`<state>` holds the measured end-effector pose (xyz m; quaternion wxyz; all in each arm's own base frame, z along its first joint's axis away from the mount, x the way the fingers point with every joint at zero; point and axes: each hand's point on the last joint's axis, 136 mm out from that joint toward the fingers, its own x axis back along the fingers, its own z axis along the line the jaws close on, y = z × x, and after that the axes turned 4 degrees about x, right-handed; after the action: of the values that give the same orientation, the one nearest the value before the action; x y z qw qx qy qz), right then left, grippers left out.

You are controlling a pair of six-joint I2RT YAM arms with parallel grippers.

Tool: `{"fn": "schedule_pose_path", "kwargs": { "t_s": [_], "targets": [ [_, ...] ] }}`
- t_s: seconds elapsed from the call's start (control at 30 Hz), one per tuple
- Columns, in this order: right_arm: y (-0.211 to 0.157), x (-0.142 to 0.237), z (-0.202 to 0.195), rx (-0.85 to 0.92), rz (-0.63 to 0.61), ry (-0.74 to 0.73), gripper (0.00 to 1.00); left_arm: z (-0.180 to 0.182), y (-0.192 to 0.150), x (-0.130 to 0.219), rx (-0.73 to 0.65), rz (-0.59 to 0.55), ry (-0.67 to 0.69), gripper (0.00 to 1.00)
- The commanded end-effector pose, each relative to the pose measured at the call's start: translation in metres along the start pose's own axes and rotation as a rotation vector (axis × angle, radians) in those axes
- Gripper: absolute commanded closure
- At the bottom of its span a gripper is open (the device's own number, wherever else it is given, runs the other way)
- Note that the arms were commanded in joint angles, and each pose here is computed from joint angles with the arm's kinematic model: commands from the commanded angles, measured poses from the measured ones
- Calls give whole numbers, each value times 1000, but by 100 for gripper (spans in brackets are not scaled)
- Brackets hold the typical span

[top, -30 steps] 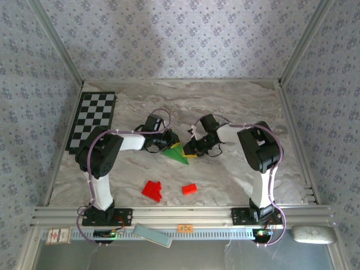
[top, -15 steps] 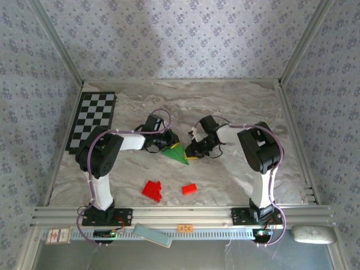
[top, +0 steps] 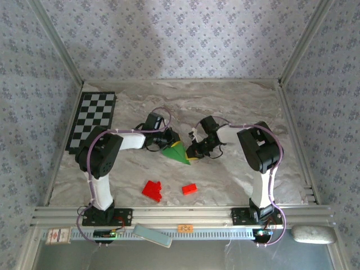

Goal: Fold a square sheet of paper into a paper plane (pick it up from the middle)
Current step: Fourth fold the wing at the center of the table.

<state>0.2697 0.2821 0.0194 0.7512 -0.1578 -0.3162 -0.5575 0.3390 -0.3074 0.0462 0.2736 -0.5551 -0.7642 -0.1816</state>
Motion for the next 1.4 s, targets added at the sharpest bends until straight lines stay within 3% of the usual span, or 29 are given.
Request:
{"fn": "schedule_pose_path", "kwargs": {
  "t_s": [0.0,0.43,1.07,1.37],
  "targets": [
    [-15,-9,-18,-70,43,-17,91,-20,-5,14,-53,-4,-42,87],
    [-14,-10,-23,-95,40,-8,93,-3,-26,12,-63,23,-52,87],
    [-14,-9,-25,-98,41,-13,92,12,-14,-8,-22,15,8,88],
    [-1,13,0,-56,-41,25,75,29,-16,-12,15,25,68,89]
  ]
}}
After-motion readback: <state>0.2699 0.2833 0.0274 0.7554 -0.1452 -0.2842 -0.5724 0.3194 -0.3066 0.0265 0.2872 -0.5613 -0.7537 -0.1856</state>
